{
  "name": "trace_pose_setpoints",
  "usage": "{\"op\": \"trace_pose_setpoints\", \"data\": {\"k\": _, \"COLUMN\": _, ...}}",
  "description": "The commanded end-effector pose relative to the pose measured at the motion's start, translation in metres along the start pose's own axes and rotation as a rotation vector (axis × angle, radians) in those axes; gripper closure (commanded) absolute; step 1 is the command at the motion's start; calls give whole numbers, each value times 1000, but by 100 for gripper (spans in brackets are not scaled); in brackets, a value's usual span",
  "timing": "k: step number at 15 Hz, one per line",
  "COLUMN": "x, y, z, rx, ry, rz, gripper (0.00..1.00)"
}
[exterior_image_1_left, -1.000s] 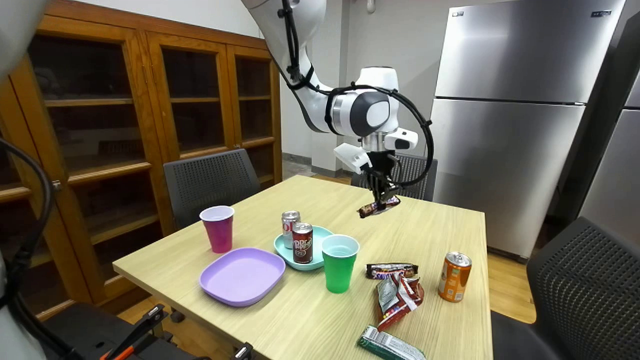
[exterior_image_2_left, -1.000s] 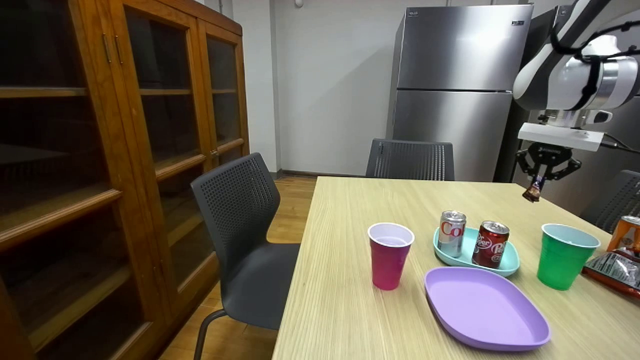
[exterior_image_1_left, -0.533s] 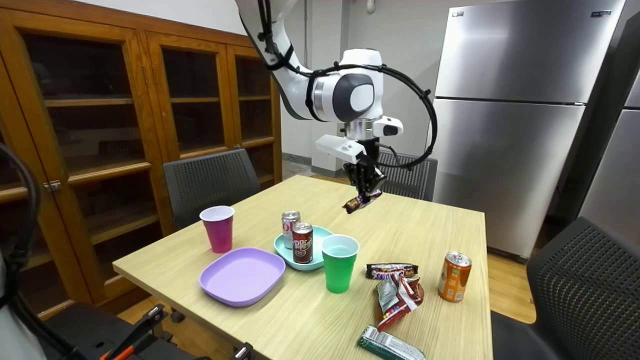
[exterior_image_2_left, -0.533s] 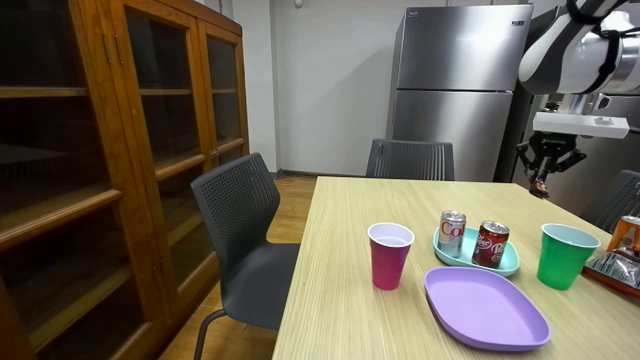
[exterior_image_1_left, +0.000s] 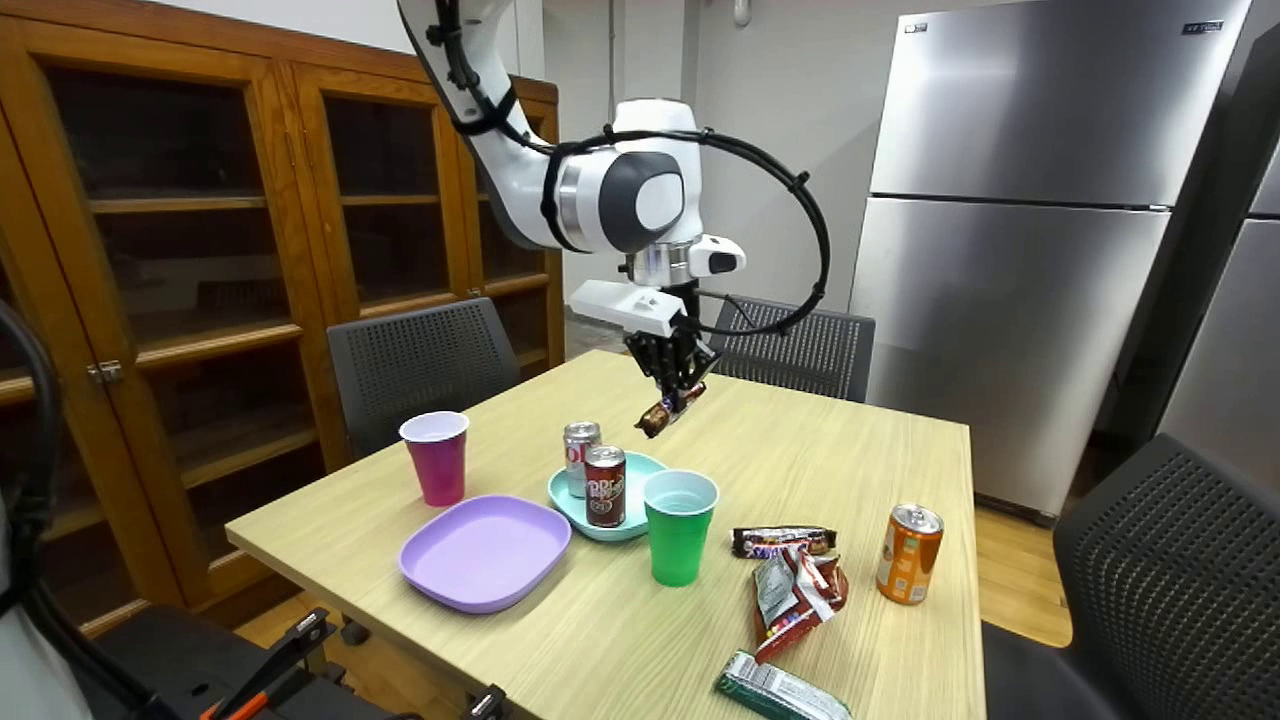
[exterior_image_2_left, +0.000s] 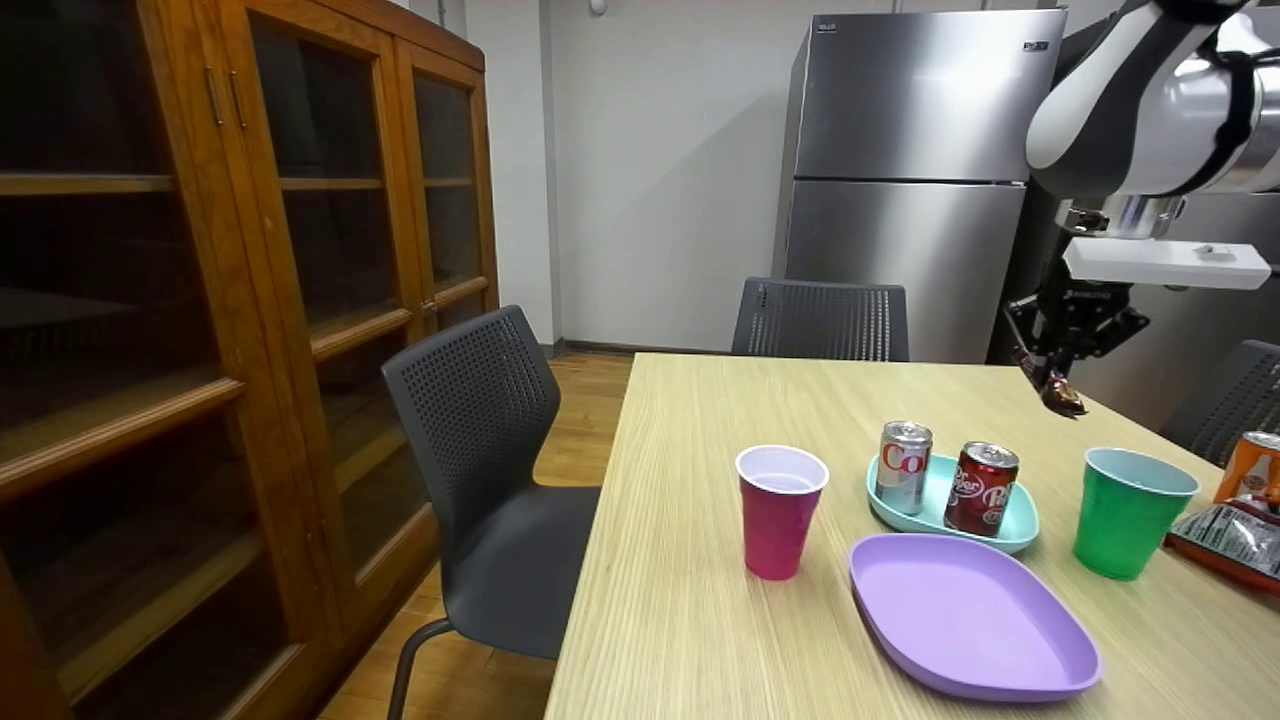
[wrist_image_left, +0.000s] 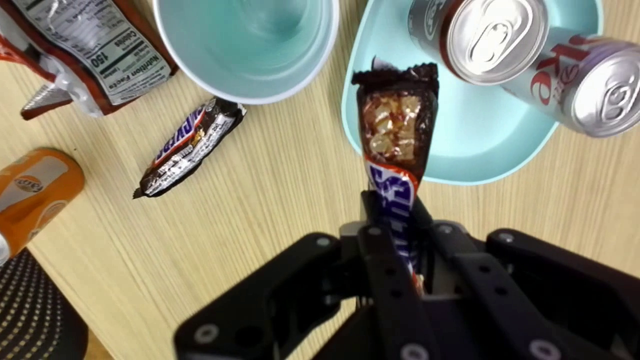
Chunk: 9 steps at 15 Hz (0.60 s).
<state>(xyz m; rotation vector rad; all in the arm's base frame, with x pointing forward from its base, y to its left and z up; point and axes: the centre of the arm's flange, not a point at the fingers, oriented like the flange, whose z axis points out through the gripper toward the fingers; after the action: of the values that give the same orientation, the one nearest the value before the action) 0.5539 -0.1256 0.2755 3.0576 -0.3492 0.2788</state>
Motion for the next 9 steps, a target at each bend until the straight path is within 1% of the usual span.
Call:
{"op": "trace_pose_setpoints", "data": {"k": 1, "x": -33, "y": -17, "z": -17, "rx": 17, "ry": 19, "rz": -107, "gripper": 97}}
{"op": "trace_pose_setpoints", "data": {"k": 5, "x": -54, "y": -32, "z": -19, "rx": 36, "ry": 14, "rz": -202, "gripper": 97}}
{"op": "trace_pose_setpoints", "data": {"k": 8, "x": -65, "y": -40, "z": -17, "rx": 54, "ry": -8, "rz": -266, "gripper": 97}}
{"op": "trace_pose_setpoints", "data": {"k": 9, "x": -68, "y": -44, "z": -15, "rx": 58, "ry": -27, "rz": -288, "gripper": 97}}
